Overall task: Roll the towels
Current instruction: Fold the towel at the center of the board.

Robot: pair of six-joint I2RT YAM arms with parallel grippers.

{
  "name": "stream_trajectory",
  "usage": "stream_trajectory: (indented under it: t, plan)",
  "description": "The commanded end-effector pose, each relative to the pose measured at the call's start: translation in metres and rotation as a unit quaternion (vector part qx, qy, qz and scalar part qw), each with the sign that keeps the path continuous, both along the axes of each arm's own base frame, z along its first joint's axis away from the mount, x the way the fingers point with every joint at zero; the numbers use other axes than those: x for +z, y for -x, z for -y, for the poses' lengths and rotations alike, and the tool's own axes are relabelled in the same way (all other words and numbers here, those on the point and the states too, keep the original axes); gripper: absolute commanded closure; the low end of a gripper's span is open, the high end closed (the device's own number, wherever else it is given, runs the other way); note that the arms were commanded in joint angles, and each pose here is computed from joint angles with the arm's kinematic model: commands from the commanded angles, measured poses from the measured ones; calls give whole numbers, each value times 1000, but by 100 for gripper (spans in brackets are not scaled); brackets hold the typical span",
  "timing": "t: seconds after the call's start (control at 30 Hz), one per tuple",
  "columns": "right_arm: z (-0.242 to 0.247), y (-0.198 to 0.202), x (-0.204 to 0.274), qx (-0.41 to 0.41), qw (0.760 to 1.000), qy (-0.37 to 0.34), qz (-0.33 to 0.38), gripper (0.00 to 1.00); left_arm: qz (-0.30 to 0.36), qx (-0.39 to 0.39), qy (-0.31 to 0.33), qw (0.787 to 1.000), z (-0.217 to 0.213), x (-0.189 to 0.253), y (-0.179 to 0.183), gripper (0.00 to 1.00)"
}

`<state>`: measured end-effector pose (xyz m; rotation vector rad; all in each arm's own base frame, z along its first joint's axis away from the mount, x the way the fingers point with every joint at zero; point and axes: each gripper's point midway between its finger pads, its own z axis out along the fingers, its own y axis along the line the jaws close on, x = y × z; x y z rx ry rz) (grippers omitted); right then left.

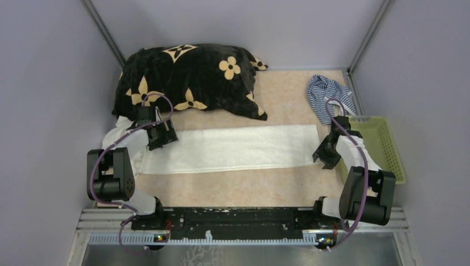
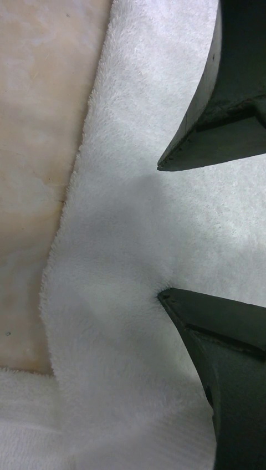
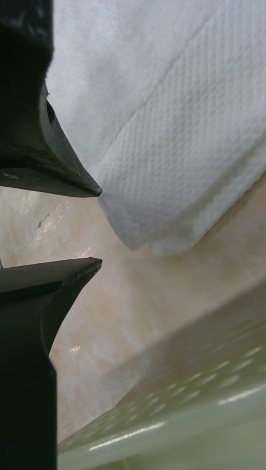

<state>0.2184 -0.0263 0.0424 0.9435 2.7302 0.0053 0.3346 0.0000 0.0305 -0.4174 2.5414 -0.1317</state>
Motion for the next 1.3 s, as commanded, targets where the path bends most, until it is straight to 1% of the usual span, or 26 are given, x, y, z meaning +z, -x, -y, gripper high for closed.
stream_trajectory:
  t: [0.0,0.13,0.27,0.5,0.77,0.93,1.03,1.17,1.27]
  plan:
    - [7,-14,-1,-68,996,14,51,55,-4,-5,2,1000,-1,-3,-3,16]
    - [11,-22,-4,-96,992,20,84,57,-3,-7,5,1000,1,-3,-2,16]
    - [12,-29,-4,-111,988,14,103,58,-4,-7,4,1000,0,-3,-2,16]
    - [22,-39,13,-124,981,32,149,59,-3,-6,2,1000,-1,-3,-1,16]
    - [22,-38,0,-132,982,21,135,60,-4,-7,3,1000,-1,-3,-2,16]
    - [29,-24,-6,-148,982,44,105,59,-7,-6,3,1000,0,-5,0,16]
    - [27,-29,-8,-146,982,35,115,59,-6,-6,3,1000,-1,-4,-1,16]
    - [24,-39,-9,-142,980,24,135,62,-8,-6,4,1000,0,-6,-1,16]
    - [24,-41,-10,-138,981,23,131,67,-7,-6,3,1000,0,-5,-1,16]
